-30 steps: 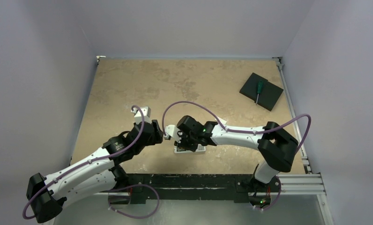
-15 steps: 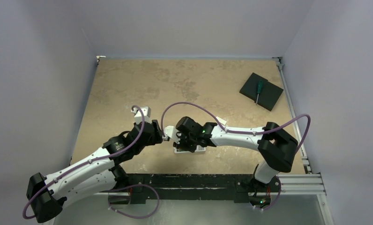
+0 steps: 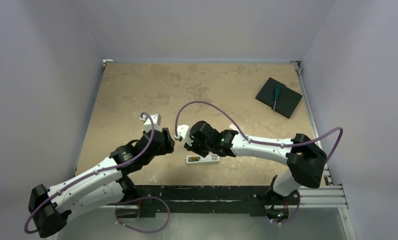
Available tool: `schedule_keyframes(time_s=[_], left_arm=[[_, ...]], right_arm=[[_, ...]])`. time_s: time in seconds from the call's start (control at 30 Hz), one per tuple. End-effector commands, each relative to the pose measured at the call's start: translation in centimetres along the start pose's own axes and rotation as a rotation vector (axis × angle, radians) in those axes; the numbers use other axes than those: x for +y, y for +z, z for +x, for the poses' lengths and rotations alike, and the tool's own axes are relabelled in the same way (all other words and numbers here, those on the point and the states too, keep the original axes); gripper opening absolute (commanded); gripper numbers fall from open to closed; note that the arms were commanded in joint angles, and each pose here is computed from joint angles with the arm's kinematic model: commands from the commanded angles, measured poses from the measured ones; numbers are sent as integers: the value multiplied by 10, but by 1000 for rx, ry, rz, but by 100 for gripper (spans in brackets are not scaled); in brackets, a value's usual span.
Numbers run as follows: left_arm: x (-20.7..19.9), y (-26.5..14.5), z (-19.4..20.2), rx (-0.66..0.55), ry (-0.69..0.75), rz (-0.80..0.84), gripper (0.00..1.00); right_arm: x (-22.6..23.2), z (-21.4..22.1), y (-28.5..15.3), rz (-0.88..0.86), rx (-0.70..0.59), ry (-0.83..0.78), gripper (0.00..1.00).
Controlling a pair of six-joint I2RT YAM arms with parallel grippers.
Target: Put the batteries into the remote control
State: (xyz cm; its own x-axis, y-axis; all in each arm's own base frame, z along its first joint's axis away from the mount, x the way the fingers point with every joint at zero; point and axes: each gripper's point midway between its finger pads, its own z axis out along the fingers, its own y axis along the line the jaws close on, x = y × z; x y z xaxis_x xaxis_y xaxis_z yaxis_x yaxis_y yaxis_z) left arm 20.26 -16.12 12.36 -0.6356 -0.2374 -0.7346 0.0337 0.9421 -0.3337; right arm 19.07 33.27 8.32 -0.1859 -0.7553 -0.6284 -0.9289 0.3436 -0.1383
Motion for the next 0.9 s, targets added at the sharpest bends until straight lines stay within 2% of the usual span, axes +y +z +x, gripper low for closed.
schedule_keyframes(time_s=[0.0,0.23,0.4,0.53,0.67,0.87], left_arm=[[-5,1,4,12,-17,32,51],[-27,5,15,64,2,148,52],[-41,8,28,119,28,224,52],[-49,11,39,155,27,277,52],[-52,13,49,184,27,307,52],[-61,14,63,227,4,368,55]], right_arm=[[-13,-12,-10,102,-56,128,28],[-15,11,-5,169,-7,264,28],[-21,10,-13,231,-87,402,37],[-25,3,-24,254,-179,517,38],[-21,-3,-34,231,-274,615,44],[-17,-1,-38,211,-258,649,47]])
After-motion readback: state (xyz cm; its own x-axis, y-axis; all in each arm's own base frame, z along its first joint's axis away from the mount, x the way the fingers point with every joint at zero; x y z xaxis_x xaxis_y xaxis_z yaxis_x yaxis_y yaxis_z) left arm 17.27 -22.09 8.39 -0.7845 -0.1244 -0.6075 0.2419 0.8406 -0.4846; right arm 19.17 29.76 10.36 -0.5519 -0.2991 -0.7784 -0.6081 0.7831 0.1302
